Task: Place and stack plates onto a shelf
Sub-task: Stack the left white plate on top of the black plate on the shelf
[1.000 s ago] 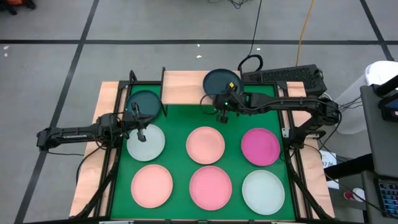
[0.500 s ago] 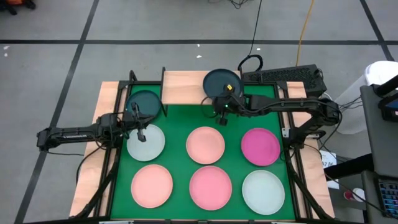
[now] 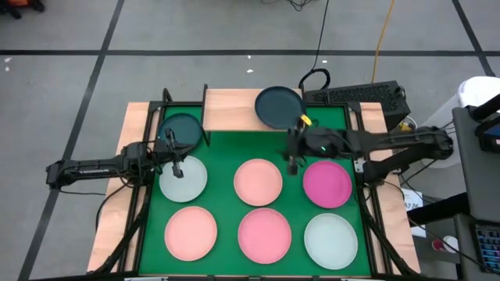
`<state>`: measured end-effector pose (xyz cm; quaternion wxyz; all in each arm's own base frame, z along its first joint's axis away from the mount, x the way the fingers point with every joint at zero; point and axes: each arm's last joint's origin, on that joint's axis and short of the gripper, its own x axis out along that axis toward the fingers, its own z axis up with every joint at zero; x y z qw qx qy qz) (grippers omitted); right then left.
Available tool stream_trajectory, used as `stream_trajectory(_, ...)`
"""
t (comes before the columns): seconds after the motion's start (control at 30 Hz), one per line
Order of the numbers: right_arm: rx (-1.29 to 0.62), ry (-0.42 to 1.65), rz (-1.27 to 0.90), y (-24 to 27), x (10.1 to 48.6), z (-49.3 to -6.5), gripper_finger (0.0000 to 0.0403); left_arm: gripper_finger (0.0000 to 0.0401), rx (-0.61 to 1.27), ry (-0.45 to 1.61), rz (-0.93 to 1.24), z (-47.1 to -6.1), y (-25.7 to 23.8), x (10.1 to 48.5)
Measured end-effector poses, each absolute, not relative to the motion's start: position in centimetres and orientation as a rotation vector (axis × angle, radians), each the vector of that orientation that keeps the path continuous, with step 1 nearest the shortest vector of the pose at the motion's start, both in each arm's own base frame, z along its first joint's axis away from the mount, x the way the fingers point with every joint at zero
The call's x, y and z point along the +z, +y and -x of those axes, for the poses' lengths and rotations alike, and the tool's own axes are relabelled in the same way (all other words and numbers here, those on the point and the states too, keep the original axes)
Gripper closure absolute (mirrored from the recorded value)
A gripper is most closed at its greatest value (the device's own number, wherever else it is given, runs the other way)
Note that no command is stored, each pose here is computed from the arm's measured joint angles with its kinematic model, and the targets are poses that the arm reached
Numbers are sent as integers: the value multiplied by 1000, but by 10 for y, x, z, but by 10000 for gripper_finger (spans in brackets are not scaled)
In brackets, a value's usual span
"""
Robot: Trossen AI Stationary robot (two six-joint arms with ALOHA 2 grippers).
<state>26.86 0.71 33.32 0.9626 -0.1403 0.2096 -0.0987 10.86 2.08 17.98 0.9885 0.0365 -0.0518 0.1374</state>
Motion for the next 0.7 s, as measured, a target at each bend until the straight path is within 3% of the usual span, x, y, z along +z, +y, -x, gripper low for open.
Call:
stream_trajectory(0.33, -15, 84, 276, 55, 276, -219, 254, 387, 276, -104, -73, -109, 21, 180)
stream_trajectory(0.7, -17, -43, 286, 51, 267, -192, 254, 387, 276, -105, -75, -109, 21, 180)
